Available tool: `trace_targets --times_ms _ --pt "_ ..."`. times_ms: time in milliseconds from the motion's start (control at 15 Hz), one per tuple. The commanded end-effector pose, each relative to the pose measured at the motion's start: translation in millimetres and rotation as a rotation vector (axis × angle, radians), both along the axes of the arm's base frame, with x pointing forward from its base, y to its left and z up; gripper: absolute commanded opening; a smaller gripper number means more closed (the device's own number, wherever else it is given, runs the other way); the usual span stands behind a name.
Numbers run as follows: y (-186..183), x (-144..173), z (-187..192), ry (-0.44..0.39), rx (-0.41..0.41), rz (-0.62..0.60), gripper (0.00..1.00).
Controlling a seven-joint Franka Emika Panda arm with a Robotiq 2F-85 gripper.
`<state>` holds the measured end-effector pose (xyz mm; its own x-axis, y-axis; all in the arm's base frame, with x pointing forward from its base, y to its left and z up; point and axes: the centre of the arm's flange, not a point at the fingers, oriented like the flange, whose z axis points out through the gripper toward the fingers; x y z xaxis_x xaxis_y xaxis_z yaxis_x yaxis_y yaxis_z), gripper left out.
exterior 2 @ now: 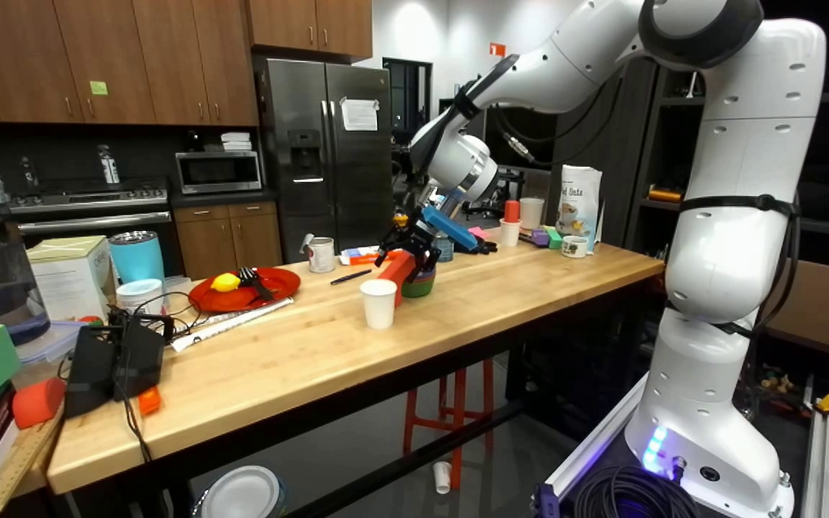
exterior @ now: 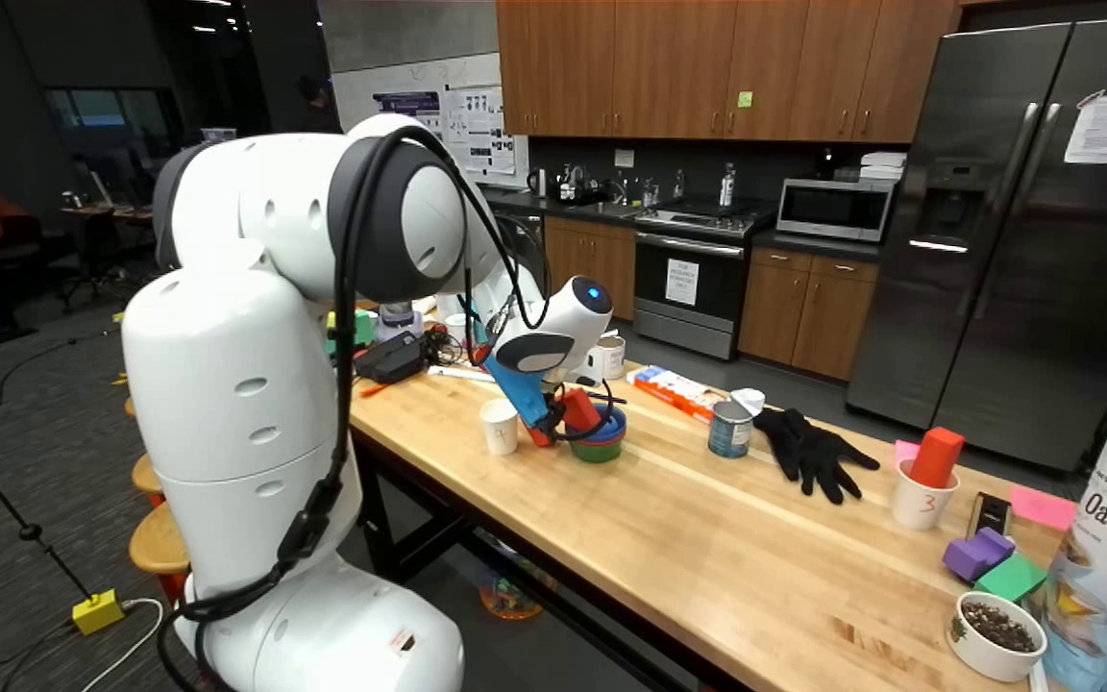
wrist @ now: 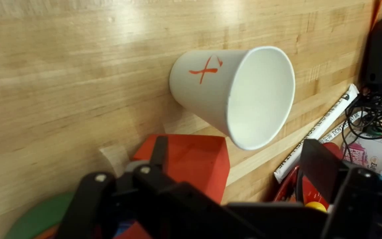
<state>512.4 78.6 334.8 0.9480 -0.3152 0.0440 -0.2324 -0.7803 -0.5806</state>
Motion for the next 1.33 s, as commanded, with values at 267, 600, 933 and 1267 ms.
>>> trace_targets --times_ms 267,600,933,1267 --pt "-4.5 -1.8 7.9 0.033 -0.038 -0.07 1.0" --pt "-3.7 -5.9 16.2 0.041 -0.091 -0.084 1.0" --pt "-2.4 -12.2 27.0 0.057 -0.139 -0.11 1.0" --pt "-3.6 -9.7 32.0 0.099 -0.16 -0.136 1.0"
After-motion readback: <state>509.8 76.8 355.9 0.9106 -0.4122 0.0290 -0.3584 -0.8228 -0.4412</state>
